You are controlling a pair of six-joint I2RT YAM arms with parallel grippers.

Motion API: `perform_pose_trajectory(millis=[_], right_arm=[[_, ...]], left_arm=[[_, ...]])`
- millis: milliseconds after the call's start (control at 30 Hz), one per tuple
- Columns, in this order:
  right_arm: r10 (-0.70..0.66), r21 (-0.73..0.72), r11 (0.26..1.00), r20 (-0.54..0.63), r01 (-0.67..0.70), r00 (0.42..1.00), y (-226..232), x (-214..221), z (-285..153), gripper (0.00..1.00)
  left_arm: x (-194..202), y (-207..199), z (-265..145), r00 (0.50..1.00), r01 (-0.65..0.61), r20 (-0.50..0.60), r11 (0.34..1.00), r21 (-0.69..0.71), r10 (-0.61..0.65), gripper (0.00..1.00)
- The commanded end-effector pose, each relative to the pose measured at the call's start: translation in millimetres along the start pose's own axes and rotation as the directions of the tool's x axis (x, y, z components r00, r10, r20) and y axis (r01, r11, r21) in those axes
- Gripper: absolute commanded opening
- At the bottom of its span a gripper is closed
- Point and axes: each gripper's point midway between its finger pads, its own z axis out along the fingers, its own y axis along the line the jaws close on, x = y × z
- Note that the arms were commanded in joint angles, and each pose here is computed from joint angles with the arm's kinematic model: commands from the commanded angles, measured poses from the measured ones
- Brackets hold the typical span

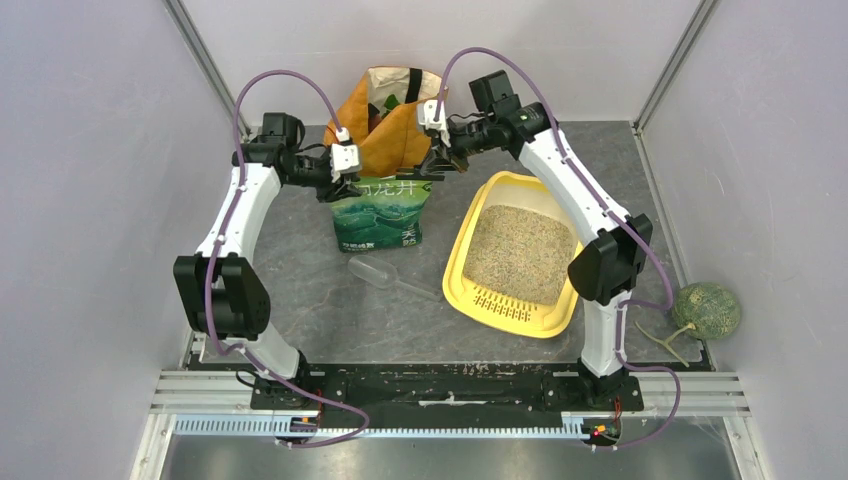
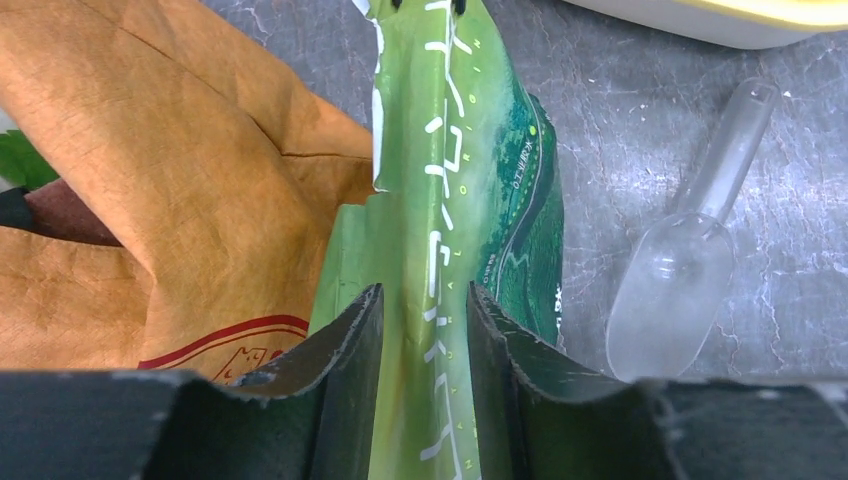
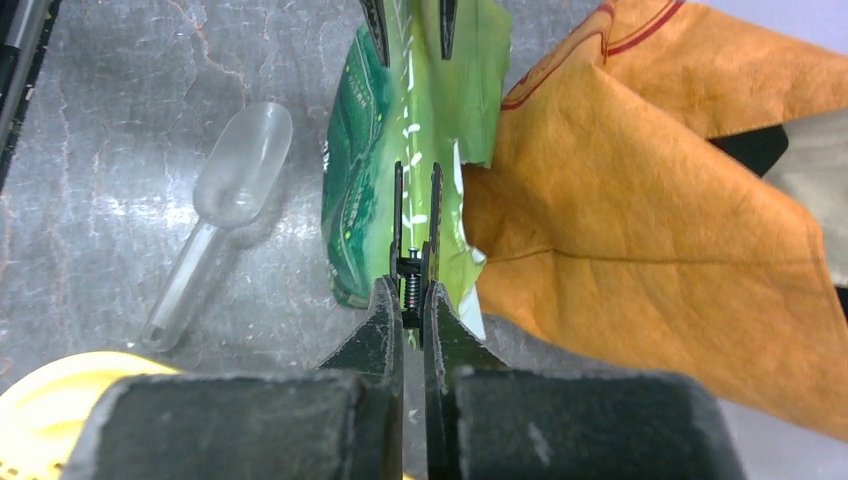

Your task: Fill the litter box with clean litter

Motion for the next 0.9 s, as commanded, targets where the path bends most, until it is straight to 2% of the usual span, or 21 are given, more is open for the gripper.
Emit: perform_pose_trajectory(millis=[0, 167, 300, 500, 867], right_arm=[[-0.157, 0.026, 0.987, 0.041, 0.156, 0.987, -13.0, -18.5, 18.5, 0.00], [-0.216, 0.001, 0.976, 0.029, 0.216, 0.976, -9.4, -15.4, 34.9, 0.00], [-0.254, -0.017, 0.967, 0.011, 0.254, 0.967, -5.1, -13.5, 41.4, 0.00], [-0.256, -0.036, 0.966, 0.001, 0.256, 0.967, -0.5, -10.1, 52.3, 0.00], [-0.279, -0.028, 0.960, -0.046, 0.277, 0.959, 4.1, -9.4, 67.2, 0.00]], left_arm=[[-9.3, 4.7, -2.1, 0.995, -0.099, 0.017, 0.995, 0.008, 0.099, 0.38], [-8.3, 0.3, -2.2, 0.989, -0.149, 0.018, 0.988, 0.037, 0.149, 0.19], [-7.2, -2.7, -1.6, 0.985, -0.173, 0.019, 0.983, 0.063, 0.172, 0.10], [-7.2, -4.4, -2.4, 0.980, -0.198, 0.018, 0.978, 0.070, 0.197, 0.02], [-9.6, -5.7, -2.9, 0.980, -0.198, 0.029, 0.978, 0.071, 0.196, 0.02]])
